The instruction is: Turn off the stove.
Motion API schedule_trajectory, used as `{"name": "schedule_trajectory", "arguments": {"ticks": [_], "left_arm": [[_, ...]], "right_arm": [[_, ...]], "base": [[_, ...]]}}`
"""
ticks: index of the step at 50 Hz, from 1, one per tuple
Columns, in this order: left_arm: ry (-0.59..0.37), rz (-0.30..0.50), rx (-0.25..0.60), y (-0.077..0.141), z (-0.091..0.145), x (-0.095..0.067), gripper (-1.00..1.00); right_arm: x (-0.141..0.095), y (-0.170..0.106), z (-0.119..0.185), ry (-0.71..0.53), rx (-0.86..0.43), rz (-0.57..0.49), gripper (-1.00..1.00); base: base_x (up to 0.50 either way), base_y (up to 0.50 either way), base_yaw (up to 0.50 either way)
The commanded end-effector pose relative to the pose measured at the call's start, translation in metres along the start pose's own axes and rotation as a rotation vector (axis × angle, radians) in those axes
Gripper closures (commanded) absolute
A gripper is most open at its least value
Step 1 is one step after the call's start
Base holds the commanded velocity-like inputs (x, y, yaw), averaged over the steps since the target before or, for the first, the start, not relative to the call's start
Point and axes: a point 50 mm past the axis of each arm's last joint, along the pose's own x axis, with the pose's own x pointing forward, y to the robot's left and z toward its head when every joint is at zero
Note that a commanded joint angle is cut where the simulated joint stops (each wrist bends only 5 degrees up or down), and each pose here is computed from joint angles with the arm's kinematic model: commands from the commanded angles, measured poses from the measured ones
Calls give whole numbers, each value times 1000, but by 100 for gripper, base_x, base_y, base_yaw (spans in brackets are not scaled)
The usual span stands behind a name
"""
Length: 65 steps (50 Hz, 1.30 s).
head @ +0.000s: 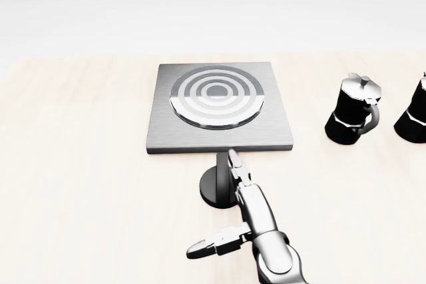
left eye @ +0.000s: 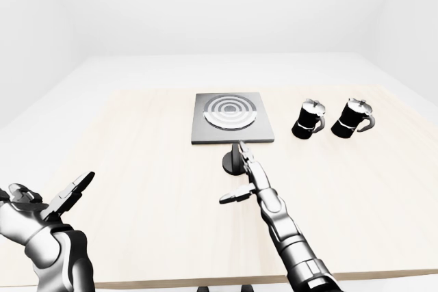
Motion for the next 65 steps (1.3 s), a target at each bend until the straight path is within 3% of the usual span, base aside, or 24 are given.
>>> {"name": "schedule_trajectory", "arguments": {"ticks": [1, 10, 18, 21, 41, 46, 47, 48, 51, 54, 56, 60, 65], "left_arm": [[1, 1, 2, 0, 0, 0, -100], [1, -1, 2, 0, 0, 0, -100], [-1, 2, -1, 0, 0, 0, -100], [0, 1, -2, 0, 0, 0, -100], [1, 3, -5, 0, 0, 0, -100], [1, 1, -6, 0, 0, 0, -100], [-2, 0, -8, 0, 1, 0, -100], [-2, 0, -8, 0, 1, 0, -100], [-2, -1, -9, 0, 1, 0, -100], [2, -1, -7, 0, 0, 0, -100], [2, 0, -7, -1, 0, 0, -100], [-7, 0, -11, -1, 2, 0, -100], [1, -4, -11, -1, 1, 0, -100]], "right_arm": [[-9, 8, -3, -5, 2, 16, -100], [-17, 21, 6, -59, -16, 46, -100], [-16, 39, 1, -29, -22, 96, -100], [-17, 47, 12, -79, -57, 118, -100], [2, 104, 40, -66, -127, 384, -100], [21, 82, 49, -76, -159, 310, -100], [32, 60, 54, -64, -189, 223, -100], [33, 59, 54, -64, -191, 218, -100], [53, 9, 76, -80, -232, 52, -100], [68, -21, 104, -98, -256, -6, -100], [72, -20, 122, -120, -273, 26, -100], [66, 5, 170, -280, -349, 112, -100], [54, 20, 192, -393, -386, 148, -100]], "base": [[0, 0, 0], [0, 0, 0], [0, 0, 0], [0, 0, 0], [0, 0, 0], [0, 0, 0], [0, 0, 0], [0, 0, 0], [0, 0, 0], [0, 0, 0], [0, 0, 0], [0, 0, 0], [0, 0, 0]]}}
